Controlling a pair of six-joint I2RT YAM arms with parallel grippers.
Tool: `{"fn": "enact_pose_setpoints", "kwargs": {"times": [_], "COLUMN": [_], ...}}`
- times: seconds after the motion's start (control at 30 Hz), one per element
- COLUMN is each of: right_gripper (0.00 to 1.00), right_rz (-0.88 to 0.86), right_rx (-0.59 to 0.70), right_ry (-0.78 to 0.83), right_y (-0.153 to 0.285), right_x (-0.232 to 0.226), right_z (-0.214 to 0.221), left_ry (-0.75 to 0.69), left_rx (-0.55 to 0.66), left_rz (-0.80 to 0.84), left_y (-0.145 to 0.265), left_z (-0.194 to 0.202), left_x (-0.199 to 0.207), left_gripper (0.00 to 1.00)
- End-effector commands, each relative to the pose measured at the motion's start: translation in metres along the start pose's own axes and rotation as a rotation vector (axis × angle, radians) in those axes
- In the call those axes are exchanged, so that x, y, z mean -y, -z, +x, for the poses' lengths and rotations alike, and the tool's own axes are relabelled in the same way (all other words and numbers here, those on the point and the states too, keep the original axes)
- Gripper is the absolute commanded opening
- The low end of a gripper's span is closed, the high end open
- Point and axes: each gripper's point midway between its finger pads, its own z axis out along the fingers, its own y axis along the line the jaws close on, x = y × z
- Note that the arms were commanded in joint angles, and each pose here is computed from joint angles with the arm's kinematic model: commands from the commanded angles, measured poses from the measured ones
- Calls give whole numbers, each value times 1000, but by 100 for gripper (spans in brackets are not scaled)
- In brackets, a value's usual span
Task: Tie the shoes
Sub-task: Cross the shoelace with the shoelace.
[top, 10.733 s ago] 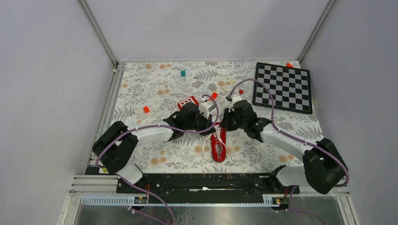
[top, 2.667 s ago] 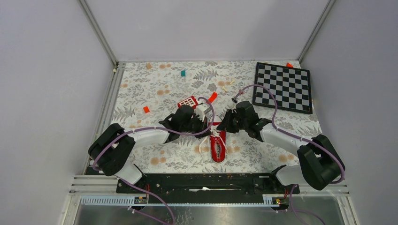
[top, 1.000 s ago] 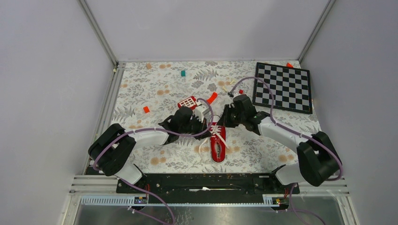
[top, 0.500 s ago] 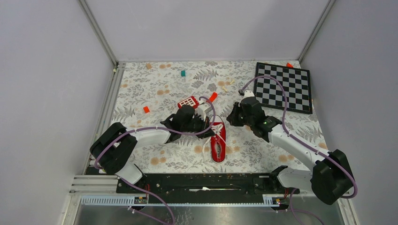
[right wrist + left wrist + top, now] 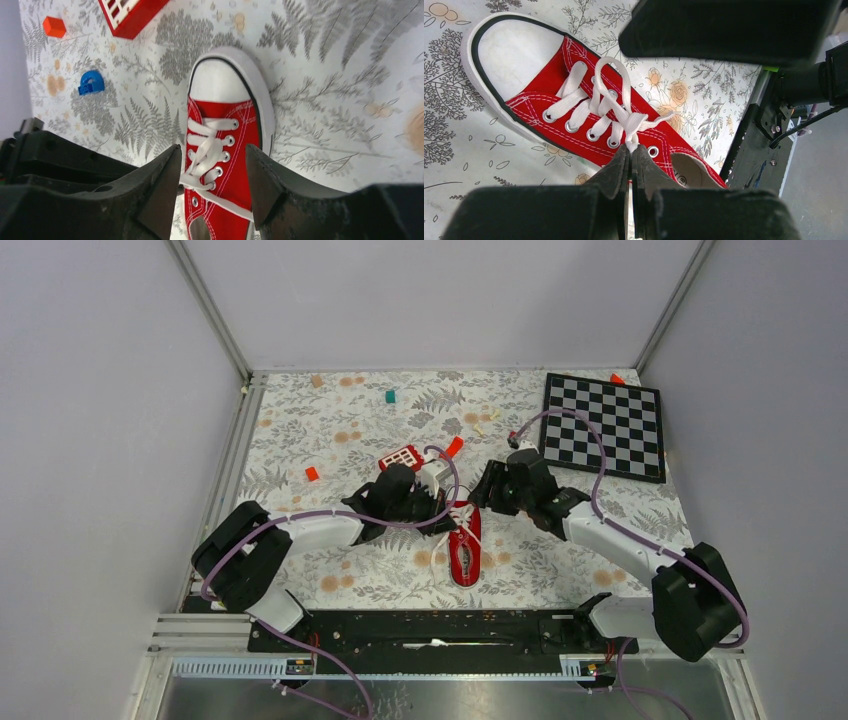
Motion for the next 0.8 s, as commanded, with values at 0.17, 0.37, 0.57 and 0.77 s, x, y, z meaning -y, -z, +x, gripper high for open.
{"fn": "enact_pose_setpoints", "kwargs": {"times": [0.17, 0.37, 0.57, 0.77], "right_gripper": [56, 33, 0, 0], "right_rz": [-147, -179, -123, -15], "right_rx": [-46, -60, -45, 29], "right_ry": [-229, -235, -160, -29], "right_y": [-9, -11, -8, 1], "right_x": [-17, -22, -15, -4], "right_z": [26, 29, 21, -5], "left_ry": [-44, -43, -46, -42], "left_rx": [73, 72, 80, 75], "left_rz": [34, 30, 33, 10], "left_y": [0, 1, 2, 3], "left_z": [-29, -27, -29, -28], "left_x": [13, 11, 13, 9], "left_gripper": [0, 0, 0, 0]}}
